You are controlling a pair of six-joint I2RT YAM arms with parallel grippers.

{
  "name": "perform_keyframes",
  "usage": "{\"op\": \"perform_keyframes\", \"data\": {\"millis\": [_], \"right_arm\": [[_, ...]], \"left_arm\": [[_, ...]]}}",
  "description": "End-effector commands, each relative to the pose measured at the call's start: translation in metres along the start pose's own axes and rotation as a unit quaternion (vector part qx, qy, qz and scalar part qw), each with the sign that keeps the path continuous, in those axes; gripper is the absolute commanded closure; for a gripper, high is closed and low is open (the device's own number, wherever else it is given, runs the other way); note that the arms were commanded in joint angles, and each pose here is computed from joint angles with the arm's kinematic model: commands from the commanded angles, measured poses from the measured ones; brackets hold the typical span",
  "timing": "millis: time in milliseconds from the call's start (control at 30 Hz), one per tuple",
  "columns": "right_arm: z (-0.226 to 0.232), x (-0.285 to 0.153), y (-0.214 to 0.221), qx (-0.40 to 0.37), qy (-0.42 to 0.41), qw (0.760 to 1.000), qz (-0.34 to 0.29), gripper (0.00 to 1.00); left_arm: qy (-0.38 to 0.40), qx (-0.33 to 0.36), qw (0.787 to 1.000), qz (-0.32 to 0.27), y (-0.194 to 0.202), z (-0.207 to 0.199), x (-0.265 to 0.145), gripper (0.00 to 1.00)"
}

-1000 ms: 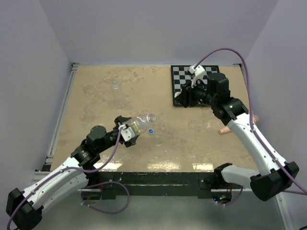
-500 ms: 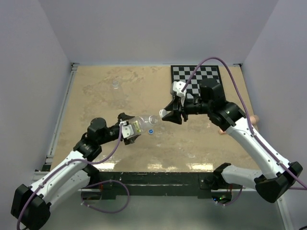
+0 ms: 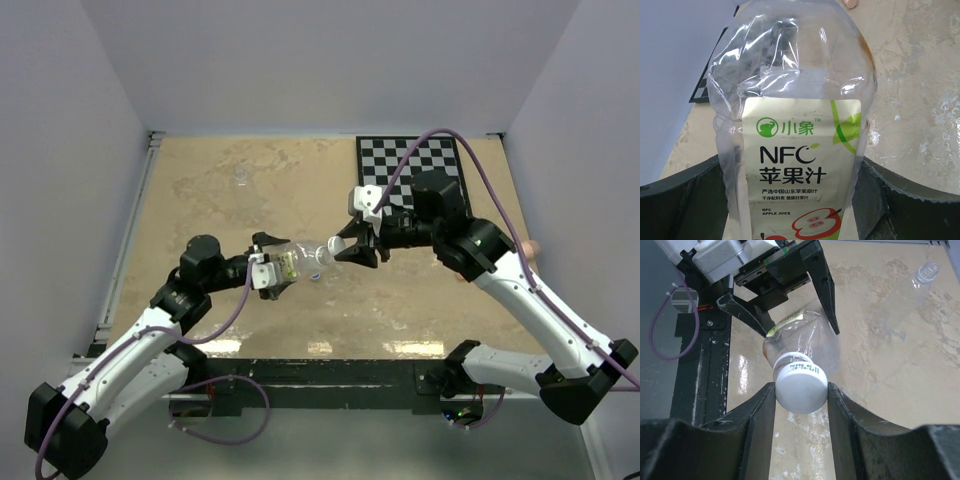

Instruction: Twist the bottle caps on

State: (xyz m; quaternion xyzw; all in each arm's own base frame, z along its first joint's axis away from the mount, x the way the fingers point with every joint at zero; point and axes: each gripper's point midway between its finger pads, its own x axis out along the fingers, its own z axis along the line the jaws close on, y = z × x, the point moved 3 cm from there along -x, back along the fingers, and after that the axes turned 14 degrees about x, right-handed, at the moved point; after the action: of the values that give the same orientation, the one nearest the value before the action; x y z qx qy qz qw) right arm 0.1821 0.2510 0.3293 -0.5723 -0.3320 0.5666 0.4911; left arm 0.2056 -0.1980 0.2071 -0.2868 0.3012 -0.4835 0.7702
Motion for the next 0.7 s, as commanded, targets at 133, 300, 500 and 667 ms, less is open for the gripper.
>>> {"op": "perform_keyframes", "data": {"millis": [133, 300, 500, 667], "right_arm": [[0.010, -0.003, -0.013, -0.042, -0.004, 0.999, -0.006, 1.00], [0.013, 0.000, -0.015, -0.044, -0.013, 0.999, -0.006, 1.00], [0.012, 0.006, -0.010, -0.041, -0.012, 0.999, 0.003, 1.00], [0.010, 0.009, -0.007, -0.040, -0.006, 0.999, 0.010, 1.00]], "left_arm": [[-0.010, 0.035, 0.999, -0.033, -0.014, 0.006, -0.004, 1.00], [-0.009, 0.026, 0.999, -0.034, -0.013, 0.005, -0.003, 1.00], [-0.012, 0.012, 0.999, -0.038, -0.015, 0.005, -0.002, 1.00], [-0.010, 0.006, 0.999, -0.044, -0.016, 0.004, -0.001, 1.00]]}}
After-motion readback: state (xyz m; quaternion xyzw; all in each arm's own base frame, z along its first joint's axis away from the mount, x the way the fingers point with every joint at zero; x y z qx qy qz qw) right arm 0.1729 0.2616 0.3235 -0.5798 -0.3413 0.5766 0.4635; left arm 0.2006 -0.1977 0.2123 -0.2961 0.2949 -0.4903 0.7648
